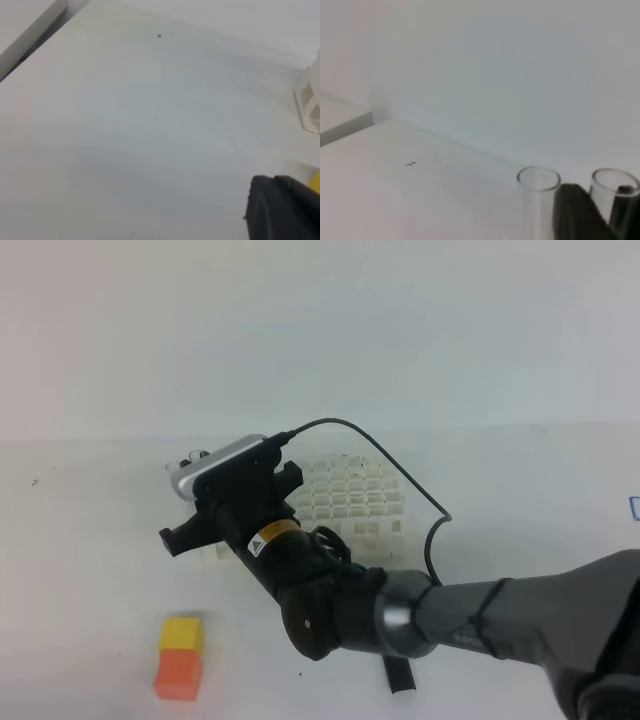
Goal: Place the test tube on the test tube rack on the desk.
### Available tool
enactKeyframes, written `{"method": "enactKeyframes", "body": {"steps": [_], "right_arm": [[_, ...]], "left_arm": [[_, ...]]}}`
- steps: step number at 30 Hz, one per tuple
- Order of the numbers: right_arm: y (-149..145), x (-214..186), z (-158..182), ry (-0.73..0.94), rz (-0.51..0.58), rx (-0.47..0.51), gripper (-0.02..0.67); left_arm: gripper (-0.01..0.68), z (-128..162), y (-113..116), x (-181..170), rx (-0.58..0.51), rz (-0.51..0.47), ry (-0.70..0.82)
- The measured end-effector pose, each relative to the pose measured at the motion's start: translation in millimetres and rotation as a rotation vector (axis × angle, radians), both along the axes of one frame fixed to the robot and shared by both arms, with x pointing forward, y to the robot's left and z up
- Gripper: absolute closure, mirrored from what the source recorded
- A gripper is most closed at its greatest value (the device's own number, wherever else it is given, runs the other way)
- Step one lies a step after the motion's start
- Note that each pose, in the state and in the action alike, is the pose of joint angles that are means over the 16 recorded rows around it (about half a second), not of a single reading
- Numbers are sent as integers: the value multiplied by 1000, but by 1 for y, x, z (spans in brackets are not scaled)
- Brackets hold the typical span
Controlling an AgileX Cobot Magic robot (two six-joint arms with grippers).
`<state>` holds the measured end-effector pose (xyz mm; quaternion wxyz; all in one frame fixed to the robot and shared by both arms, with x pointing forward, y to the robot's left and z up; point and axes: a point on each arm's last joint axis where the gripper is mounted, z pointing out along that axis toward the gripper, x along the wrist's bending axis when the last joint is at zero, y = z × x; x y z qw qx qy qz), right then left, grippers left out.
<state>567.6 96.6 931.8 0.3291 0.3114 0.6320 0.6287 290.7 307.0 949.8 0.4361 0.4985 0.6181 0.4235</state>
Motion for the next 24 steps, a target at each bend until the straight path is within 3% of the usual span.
{"method": "enactKeyframes", "body": {"steps": [13, 24], "right_arm": [[2, -2, -7, 10, -12, -6, 504], [3, -4, -2, 20, -4, -32, 351]], "left_arm": [[674, 1, 0, 0, -6, 1, -3], [674, 0, 0, 0, -5, 1, 0]]}}
